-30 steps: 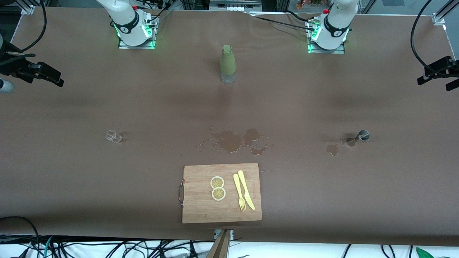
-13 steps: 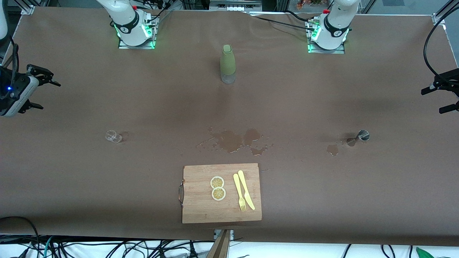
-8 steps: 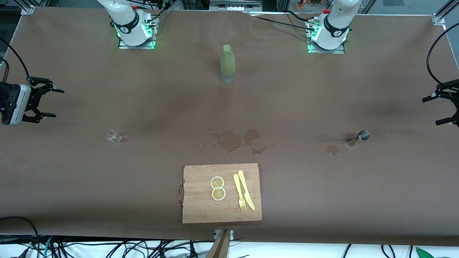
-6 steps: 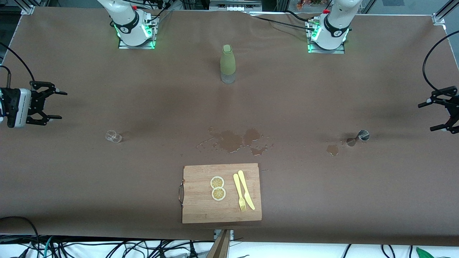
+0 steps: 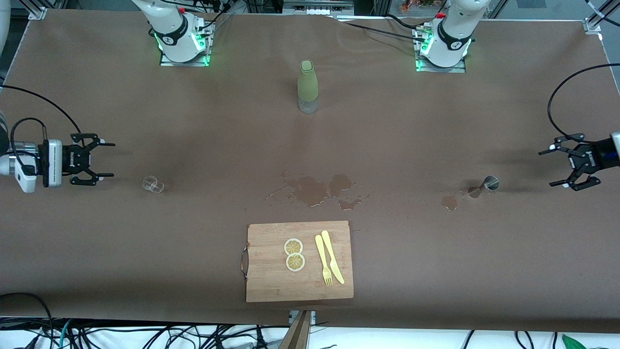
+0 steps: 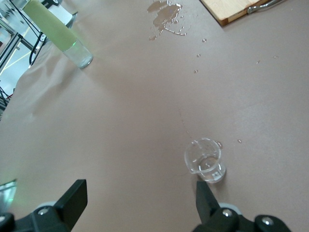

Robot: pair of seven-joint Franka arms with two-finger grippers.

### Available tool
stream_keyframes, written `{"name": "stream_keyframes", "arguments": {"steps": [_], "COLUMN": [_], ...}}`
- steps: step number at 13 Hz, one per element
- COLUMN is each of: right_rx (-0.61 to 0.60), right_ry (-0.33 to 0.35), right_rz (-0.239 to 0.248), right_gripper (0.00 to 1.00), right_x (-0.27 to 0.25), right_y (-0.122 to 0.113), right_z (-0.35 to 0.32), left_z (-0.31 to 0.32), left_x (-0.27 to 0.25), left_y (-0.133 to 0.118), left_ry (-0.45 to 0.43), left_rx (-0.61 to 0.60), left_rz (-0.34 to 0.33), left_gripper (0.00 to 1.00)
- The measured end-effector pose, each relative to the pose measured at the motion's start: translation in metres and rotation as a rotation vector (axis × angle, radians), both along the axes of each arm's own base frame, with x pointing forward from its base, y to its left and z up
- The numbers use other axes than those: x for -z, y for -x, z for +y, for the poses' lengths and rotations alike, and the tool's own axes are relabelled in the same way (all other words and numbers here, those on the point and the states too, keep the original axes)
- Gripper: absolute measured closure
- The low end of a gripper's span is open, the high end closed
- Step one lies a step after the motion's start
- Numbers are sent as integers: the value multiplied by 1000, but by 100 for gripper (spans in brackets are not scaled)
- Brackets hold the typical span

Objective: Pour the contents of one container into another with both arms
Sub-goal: 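Lower the right gripper to the glass beaker while the left gripper lowers to the jigger, then grasp the glass beaker with the right gripper while the left gripper grasps the jigger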

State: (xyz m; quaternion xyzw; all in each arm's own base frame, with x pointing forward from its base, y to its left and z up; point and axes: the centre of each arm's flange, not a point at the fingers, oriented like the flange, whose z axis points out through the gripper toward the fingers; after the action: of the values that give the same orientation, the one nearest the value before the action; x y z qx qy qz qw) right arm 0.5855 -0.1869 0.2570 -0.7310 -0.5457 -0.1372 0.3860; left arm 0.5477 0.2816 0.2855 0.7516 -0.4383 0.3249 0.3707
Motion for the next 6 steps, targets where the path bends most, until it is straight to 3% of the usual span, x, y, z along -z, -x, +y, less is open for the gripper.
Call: {"name": "stream_keyframes", "arguments": {"steps": [6], "right_rx": [-1], "right_ry": [-167], "right_rz": [-173], "right_gripper": [0], "right_x": [88], "right_y": [1], "right_z": [-3], "left_z": [-11], "left_x": [79], "left_y": [4], "left_ry": [68], "left_rx": [63], "left_rz": [-146], "left_gripper": [0]}}
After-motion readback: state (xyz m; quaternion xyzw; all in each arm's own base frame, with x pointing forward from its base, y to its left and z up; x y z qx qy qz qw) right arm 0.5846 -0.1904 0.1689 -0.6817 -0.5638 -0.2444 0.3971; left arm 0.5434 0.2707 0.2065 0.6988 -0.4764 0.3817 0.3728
